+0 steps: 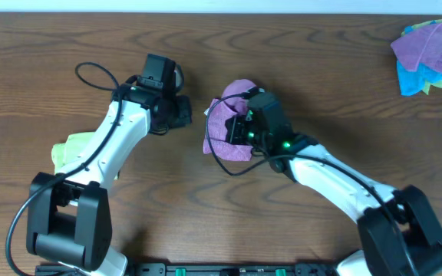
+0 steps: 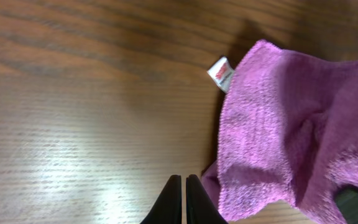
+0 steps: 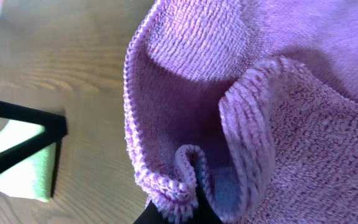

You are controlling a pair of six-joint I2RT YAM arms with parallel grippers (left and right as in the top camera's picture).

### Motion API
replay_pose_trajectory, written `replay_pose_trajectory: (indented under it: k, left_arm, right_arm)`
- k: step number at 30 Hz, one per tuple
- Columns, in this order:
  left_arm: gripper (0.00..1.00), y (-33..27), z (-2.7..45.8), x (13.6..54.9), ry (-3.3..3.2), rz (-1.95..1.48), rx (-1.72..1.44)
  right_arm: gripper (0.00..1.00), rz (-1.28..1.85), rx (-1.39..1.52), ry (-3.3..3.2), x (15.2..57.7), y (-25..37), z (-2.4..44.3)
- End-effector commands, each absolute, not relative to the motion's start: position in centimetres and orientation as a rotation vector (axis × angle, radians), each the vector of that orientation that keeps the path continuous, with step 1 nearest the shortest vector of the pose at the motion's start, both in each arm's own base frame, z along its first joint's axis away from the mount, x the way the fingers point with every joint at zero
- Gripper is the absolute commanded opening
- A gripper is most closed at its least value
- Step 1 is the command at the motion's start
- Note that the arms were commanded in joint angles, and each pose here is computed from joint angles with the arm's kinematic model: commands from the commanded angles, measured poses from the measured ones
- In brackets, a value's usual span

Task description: Fold the cloth

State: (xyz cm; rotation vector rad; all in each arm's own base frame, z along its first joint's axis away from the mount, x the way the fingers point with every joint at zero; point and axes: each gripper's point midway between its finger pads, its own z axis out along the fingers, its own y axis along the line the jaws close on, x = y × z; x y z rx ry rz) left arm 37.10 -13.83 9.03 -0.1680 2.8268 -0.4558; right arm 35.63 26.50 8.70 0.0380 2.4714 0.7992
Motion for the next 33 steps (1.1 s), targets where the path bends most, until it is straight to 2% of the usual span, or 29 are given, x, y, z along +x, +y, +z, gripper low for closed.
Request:
replay_pose_trajectory:
  k: [1,11,17,18,21,29,30,31,32,33]
  left_arm:
    - [0.06,-12.7,9.9,37.0,2.808,-0.438,-0.168]
    - [0.06,-10.3,12.0,37.4,2.751,-0.434,-0.235]
    - [0.06,-9.9,12.7,37.4,2.733,-0.435,-0.248]
    - [0.06,-9.8,12.7,37.4,2.733,-0.434,-0.249]
    - [0.06,-9.8,12.7,37.4,2.733,-0.434,-0.250]
    - [0.06,-9.8,12.6,37.5,2.732,-0.430,-0.249]
    - [0.06,-9.8,12.6,37.5,2.732,-0.430,-0.249]
    - [0.06,-9.8,12.6,37.5,2.732,-0.430,-0.249]
    - [0.06,-9.8,12.6,37.5,2.732,-0.431,-0.249]
    - [0.06,-9.8,12.6,37.5,2.733,-0.431,-0.249]
  right_arm:
    - [0.01,0.785,-0.021,2.477,35.9,27.9,8.4]
    - [0.01,0.762,-0.083,2.575,34.3,30.2,4.3]
    - [0.01,0.761,-0.103,2.586,33.9,30.8,3.6]
    - [0.04,0.763,-0.105,2.585,33.9,30.9,3.6]
    - [0.25,0.769,-0.109,2.579,33.9,31.0,3.8]
    - [0.60,0.994,-0.247,2.467,33.9,34.2,6.8]
    - [0.73,1.016,-0.258,2.463,33.8,34.5,7.1]
    - [0.92,1.035,-0.267,2.457,33.7,34.7,7.5]
    - [0.99,1.055,-0.269,2.450,33.6,34.9,8.0]
    - [0.99,1.061,-0.262,2.443,33.7,34.9,8.5]
